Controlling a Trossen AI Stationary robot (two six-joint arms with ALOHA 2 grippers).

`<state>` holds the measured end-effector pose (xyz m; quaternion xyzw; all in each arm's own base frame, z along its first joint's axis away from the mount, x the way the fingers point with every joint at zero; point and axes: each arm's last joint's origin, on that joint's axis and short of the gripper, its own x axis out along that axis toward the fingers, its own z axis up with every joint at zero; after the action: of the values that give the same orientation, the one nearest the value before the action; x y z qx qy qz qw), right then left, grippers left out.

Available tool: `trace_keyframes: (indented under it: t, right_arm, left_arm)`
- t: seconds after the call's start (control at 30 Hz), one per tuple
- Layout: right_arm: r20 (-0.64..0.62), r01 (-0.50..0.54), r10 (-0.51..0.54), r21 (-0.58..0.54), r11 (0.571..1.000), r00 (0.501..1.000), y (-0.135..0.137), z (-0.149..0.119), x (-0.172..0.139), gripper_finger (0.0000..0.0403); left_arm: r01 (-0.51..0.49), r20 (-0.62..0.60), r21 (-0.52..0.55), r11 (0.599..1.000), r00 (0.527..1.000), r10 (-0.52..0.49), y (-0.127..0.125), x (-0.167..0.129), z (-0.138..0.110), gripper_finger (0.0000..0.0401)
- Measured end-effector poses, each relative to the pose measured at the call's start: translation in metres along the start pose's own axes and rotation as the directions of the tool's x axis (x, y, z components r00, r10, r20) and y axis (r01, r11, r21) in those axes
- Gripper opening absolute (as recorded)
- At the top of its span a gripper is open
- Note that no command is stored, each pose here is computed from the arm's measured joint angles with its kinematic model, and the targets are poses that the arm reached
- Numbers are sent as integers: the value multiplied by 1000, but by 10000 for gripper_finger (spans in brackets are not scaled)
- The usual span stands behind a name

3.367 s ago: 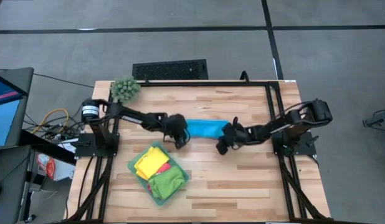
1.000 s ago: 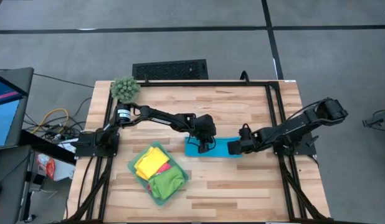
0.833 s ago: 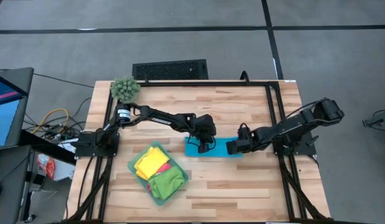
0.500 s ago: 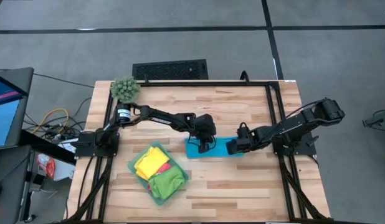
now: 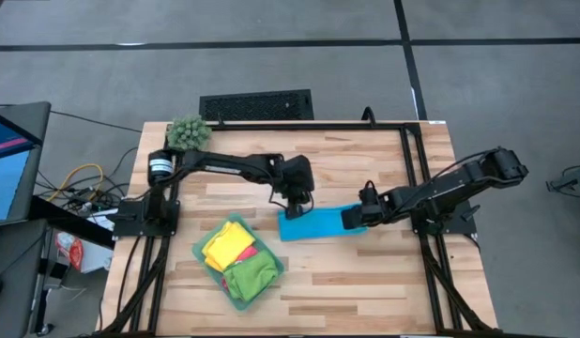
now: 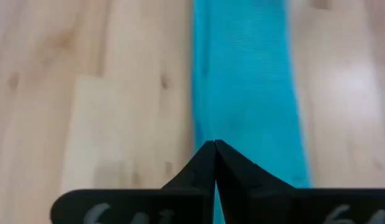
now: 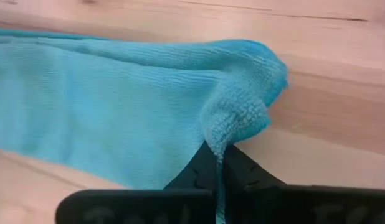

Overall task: Fold microfiber towels
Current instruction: Fold the blue towel

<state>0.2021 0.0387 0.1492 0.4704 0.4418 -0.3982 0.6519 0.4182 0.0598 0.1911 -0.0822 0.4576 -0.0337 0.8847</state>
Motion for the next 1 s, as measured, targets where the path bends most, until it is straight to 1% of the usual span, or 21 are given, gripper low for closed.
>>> trace_keyframes:
  t: [0.13, 0.2, 0.3, 0.4, 0.5, 0.6, 0.73, 0.83, 0.87, 0.93, 1.0]
  right_arm:
    - [19, -46, 47, -26, 999, 999, 13, 3, -9, 19]
    - [27, -78, 80, -48, 996, 996, 24, 5, -14, 15]
    - [33, -111, 114, -73, 991, 993, 39, 9, -22, 14]
    - [39, -126, 131, -92, 988, 991, 54, 14, -26, 19]
    - [46, -140, 146, -114, 984, 988, 67, 18, -29, 19]
    - [50, -144, 153, -141, 979, 987, 82, 22, -28, 18]
    - [58, -176, 190, -193, 965, 980, 110, 28, -30, 20]
    - [56, -172, 190, -234, 957, 980, 128, 30, -27, 21]
    - [57, -185, 204, -241, 953, 977, 137, 31, -25, 21]
    - [42, -185, 203, -267, 946, 978, 148, 33, -20, 21]
    - [20, -212, 227, -290, 933, 974, 164, 35, -12, 20]
  left_arm:
    - [75, -36, 21, 997, 997, -74, -8, -21, -2, 0]
    - [86, -46, 20, 996, 995, -85, -9, -24, -7, 0]
    - [88, -83, -10, 996, 993, -89, -10, -25, -19, 0]
    - [108, -94, -27, 994, 989, -110, -11, -34, -28, 0]
    - [111, -150, -35, 993, 982, -115, -13, -37, -48, 0]
    - [111, -171, -55, 992, 978, -119, -16, -41, -67, 0]
    - [98, -173, -119, 988, 978, -118, -17, -44, -96, 0]
    - [93, -142, -144, 985, 983, -114, -18, -50, -110, 0]
    - [92, -139, -148, 985, 984, -112, -18, -51, -114, 0]
    - [85, -146, -167, 982, 983, -110, -18, -49, -123, 0]
    - [80, -156, -178, 981, 982, -108, -18, -48, -130, 0]
